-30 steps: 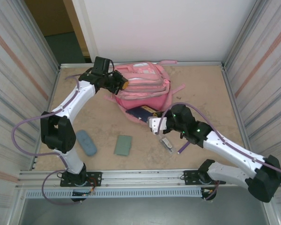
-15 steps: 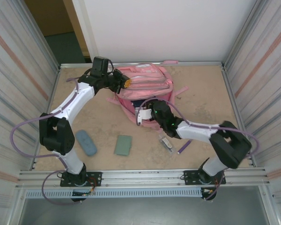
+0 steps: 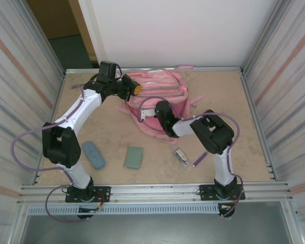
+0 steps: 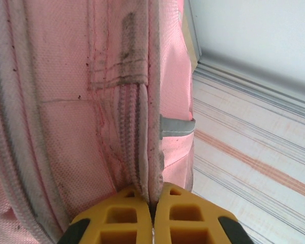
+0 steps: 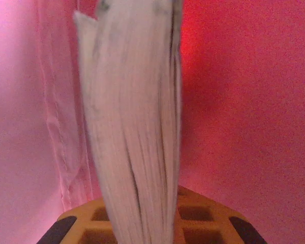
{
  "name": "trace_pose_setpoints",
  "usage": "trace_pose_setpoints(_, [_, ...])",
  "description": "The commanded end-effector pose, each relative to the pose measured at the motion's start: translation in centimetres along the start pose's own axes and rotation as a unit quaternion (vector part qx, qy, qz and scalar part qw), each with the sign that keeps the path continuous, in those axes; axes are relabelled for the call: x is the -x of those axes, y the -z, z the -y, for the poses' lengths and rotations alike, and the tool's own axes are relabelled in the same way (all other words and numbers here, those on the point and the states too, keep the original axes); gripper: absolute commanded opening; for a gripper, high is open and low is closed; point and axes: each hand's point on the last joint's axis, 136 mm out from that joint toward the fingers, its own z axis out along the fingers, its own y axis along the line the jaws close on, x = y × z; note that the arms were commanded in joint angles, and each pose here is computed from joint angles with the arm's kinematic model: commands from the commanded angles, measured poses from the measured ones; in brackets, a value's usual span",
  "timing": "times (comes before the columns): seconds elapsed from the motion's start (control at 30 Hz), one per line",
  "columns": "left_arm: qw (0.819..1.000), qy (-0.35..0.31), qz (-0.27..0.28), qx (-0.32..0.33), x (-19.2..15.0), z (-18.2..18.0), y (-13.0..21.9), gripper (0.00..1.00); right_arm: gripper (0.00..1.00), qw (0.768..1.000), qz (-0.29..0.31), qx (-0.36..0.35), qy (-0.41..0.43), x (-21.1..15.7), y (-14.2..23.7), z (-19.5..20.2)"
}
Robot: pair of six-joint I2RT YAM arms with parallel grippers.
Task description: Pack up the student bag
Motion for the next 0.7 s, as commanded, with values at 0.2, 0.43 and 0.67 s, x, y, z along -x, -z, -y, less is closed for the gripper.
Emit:
trace_pose_setpoints(0.2, [0.992, -0.08, -0.038, -0.089, -3.4, 6.2, 3.8, 0.0, 0.0, 1.0, -0.015, -0.011, -0.023, -1.7, -5.5, -0.8])
trace_pose_setpoints(0.43, [0.993, -0.076, -0.042, -0.083, -3.2, 6.1, 3.4, 0.0, 0.13, 0.999, 0.01, 0.04, -0.027, -1.0, -7.6, -3.6])
trace_pose_setpoints(0.67, [0.993, -0.089, -0.013, -0.073, -2.3, 5.8, 3.7, 0.0, 0.5, 0.997, 0.037, 0.069, -0.025, -1.2, -5.1, -3.5])
